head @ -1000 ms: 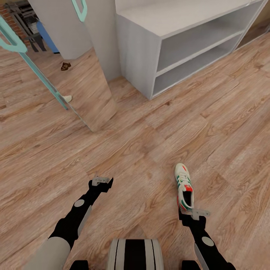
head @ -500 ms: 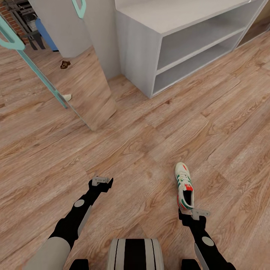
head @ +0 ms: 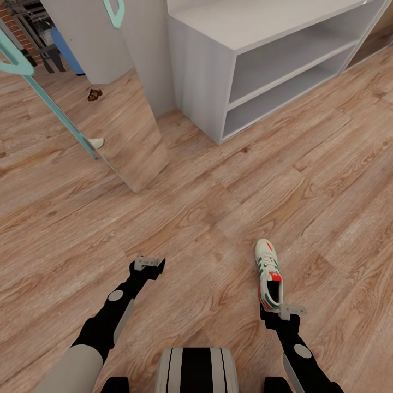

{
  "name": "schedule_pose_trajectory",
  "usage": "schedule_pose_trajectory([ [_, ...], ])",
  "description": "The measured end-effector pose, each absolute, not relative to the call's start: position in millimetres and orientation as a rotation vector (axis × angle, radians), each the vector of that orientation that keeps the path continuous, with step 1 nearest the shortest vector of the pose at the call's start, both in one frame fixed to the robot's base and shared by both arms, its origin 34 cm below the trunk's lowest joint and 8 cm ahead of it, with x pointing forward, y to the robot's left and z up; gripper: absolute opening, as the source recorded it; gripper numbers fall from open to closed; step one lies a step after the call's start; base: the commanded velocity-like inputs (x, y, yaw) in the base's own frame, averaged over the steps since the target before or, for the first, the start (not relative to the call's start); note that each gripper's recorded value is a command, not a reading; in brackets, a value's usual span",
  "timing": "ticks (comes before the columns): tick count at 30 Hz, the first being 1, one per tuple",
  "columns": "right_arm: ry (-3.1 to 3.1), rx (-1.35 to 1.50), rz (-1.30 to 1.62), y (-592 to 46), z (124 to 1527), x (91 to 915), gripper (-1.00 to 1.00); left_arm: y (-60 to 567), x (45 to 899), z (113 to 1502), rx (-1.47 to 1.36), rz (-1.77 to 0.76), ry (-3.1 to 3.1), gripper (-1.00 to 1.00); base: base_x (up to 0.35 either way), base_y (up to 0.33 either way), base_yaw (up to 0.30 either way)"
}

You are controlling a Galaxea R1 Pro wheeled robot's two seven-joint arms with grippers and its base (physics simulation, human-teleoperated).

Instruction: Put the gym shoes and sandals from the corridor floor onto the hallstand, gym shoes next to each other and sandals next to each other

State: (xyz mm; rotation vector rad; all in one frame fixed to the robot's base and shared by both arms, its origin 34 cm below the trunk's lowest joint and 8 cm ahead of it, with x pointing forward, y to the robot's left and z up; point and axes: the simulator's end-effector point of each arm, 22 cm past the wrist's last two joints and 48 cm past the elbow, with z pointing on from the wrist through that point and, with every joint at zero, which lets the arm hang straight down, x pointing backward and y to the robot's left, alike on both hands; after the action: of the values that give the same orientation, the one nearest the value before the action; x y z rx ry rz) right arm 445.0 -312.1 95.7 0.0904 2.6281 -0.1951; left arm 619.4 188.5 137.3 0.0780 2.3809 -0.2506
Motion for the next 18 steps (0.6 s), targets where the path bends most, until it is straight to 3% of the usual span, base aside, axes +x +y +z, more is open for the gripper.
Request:
schedule_pose_trajectory([
  [18, 2.628, 0.090, -0.195, -312.1, 95.6, 444.9, 1.00, 181.5, 619.4, 137.9, 0.099, -0.264, 2.380, 1.00, 0.024, 0.000, 0.000],
])
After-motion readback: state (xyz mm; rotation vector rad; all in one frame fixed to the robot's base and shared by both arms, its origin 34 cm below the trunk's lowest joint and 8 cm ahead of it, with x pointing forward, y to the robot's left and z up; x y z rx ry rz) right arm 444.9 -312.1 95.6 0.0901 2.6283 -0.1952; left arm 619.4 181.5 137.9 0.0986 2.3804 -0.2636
